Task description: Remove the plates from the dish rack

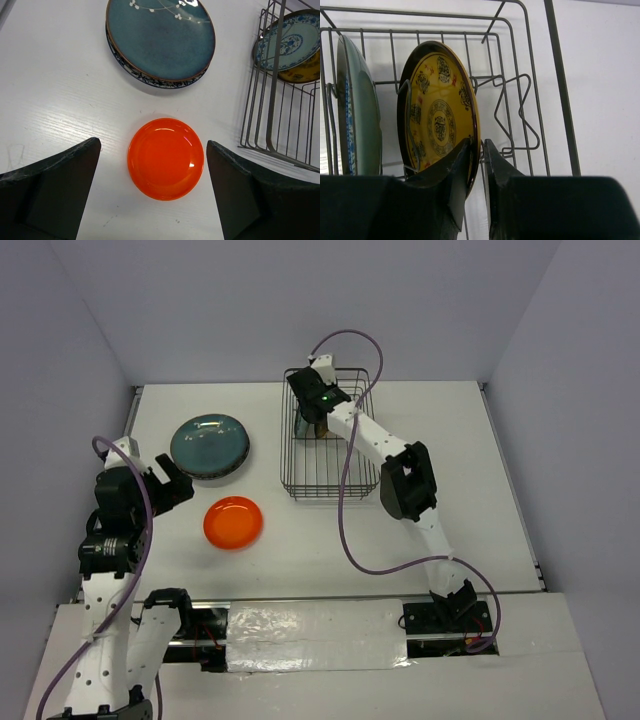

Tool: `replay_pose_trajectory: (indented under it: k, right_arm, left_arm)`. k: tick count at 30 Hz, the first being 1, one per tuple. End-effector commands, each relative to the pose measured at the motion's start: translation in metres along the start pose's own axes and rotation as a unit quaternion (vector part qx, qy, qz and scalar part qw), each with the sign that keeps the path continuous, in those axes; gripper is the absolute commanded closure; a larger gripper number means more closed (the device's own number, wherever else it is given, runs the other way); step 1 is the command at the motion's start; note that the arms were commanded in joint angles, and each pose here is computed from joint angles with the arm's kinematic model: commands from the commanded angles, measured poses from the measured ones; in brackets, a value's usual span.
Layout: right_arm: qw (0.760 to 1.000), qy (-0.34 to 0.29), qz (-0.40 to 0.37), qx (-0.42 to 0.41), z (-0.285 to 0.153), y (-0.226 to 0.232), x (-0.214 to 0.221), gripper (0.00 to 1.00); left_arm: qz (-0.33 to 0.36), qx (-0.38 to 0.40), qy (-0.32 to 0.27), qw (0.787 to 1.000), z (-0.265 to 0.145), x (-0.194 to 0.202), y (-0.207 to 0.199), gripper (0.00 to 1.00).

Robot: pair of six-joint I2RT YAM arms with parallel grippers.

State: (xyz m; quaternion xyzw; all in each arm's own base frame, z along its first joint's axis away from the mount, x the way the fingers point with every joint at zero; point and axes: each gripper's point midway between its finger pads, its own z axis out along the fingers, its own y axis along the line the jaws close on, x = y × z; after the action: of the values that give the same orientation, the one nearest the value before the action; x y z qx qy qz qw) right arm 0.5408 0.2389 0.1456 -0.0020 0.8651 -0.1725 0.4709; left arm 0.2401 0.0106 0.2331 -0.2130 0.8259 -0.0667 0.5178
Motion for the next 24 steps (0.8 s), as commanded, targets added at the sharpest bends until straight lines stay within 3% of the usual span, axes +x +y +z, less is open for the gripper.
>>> replay_pose_trajectory:
  k: [1,10,24]
  right_arm:
    - [0.999,-0.035,0.022,0.032,-0.012,-0.01,-0.021,0.77]
    - [0.997,-0.041,0.04,0.041,-0.019,-0.012,-0.03,0.97]
    - [0.987,-0.113,0.064,0.092,-0.098,-0.098,-0.107,1.0]
  left_arm:
    - [0.01,0.021,-0.025,0.999,-0.002,-0.013,-0.009,0.0]
    - [0.011,0.023,-0.023,0.999,-0.002,-0.013,-0.01,0.01]
    - [0.007,0.008,-0.032,0.999,-0.005,-0.015,-0.005,0.0]
